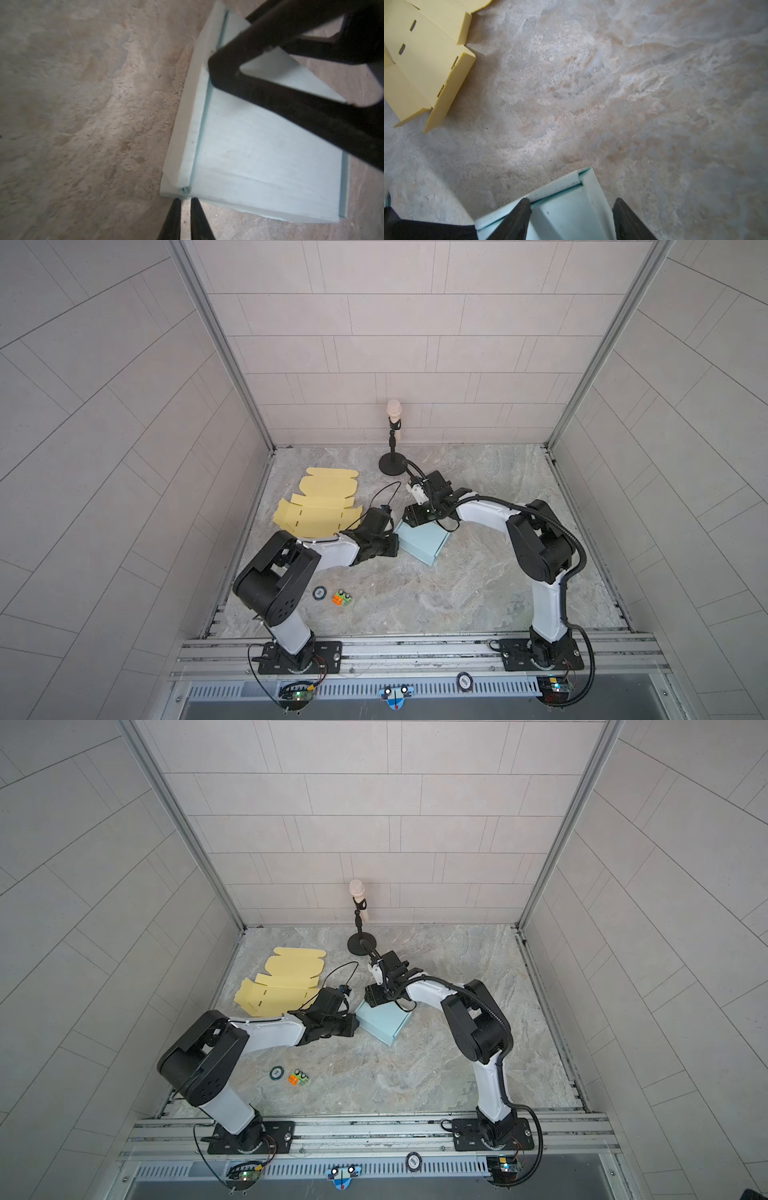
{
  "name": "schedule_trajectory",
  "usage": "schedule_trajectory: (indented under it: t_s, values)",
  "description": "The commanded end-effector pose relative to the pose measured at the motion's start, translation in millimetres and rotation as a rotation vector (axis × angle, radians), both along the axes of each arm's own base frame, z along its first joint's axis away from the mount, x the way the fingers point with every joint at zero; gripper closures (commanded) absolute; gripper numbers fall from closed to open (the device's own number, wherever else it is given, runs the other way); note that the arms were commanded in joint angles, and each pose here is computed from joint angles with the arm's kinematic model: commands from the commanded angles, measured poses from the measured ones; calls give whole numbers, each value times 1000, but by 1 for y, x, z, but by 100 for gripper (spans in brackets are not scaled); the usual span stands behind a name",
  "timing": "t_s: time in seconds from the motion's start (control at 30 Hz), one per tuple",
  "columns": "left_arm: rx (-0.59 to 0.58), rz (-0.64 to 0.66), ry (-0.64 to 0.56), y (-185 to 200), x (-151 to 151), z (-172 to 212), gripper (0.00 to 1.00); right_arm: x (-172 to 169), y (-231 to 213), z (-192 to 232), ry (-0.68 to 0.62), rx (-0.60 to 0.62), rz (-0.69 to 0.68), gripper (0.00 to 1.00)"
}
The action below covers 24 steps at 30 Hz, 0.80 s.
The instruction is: Fold the paper box
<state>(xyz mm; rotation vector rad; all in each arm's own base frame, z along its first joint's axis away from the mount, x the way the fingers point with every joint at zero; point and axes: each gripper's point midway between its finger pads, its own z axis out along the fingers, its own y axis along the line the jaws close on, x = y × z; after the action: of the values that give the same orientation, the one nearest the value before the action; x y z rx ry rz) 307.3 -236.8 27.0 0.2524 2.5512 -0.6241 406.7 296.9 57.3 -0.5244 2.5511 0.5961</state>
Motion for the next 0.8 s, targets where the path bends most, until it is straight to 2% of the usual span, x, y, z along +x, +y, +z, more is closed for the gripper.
schedule_trajectory:
  t_s: [0.0, 0.13, 0.27, 0.47, 0.67, 0.77]
  values:
    - [-21, 5, -74, 3, 2, 18, 83, -22, -16, -4, 52, -79, -28, 33]
    - [-20, -1, -82, 10, -15, 21, 82, -20, -23, 18, 3, -64, -57, 30]
    - [-10, -33, -98, 5, -36, 24, 81, -28, -23, 43, -44, 7, -61, 29]
    - [-29, -88, -125, -18, -59, 37, 81, -43, -43, 47, -52, -1, -108, 28]
    - [-150, -118, -113, -58, -73, 52, 82, -50, -58, 32, 4, 52, -151, 28]
    - [-208, -119, -81, -77, -81, 47, 83, -54, -60, 30, 9, 60, -153, 28]
